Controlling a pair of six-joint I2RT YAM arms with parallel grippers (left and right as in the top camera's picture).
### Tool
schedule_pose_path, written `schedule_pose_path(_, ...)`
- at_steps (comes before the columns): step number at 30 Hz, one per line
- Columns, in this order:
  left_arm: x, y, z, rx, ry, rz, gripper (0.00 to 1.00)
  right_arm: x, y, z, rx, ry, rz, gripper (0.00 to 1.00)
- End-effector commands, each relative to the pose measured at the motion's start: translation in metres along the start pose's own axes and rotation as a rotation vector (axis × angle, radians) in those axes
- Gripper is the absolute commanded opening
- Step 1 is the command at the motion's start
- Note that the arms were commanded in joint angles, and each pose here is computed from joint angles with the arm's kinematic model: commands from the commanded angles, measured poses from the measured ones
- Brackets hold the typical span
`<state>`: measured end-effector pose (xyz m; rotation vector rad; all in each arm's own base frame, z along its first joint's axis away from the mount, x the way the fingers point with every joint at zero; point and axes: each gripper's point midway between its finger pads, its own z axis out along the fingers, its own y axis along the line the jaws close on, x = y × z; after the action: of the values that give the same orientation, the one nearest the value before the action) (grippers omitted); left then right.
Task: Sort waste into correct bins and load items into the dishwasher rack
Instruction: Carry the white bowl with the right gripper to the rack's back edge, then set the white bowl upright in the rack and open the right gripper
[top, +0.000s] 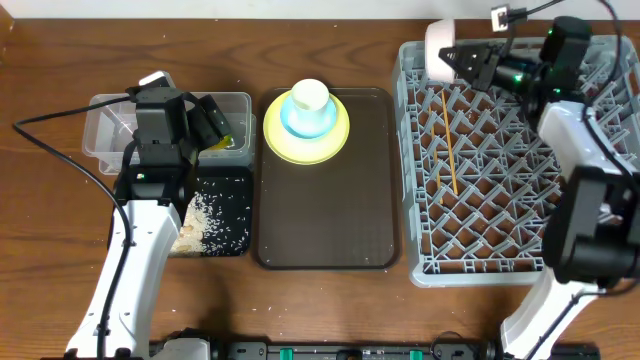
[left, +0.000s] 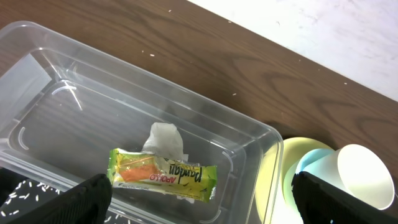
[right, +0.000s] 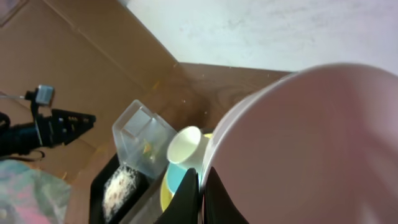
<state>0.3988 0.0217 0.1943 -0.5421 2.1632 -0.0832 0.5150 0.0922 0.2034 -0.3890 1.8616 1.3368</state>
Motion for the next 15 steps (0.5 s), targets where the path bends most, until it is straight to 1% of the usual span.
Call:
schedule_pose_path(1,-0.009,-0.001,-0.004,-0.004,-0.024,0.006,0.95,0.003,-0.005,-0.007,-0.075,0.011,0.093,0.01)
schedule_pose_path(4,-0.009,-0.001,-0.004,-0.004,-0.024,0.006,0.95,0.008,-0.018,-0.012,-0.064,0.003,0.128,0.01)
schedule_pose_path(10,-0.010,-0.001,-0.004,-0.004,-0.024,0.006,0.95,0.005,-0.026,-0.032,-0.057,-0.015,0.158,0.02)
schedule_pose_path(11,-0.009,-0.001,-0.004,-0.004,-0.024,0.006,0.95,0.005,-0.029,-0.035,-0.051,-0.017,0.171,0.03)
schedule_pose_path(13,-0.009,-0.001,-0.004,-0.004,-0.024,0.006,0.95,0.007,-0.033,-0.042,-0.038,-0.021,0.206,0.11)
schedule_pose_path(15,-0.009,-0.001,-0.004,-0.004,-0.024,0.006,0.95,0.009,-0.038,-0.048,-0.026,-0.024,0.244,0.16)
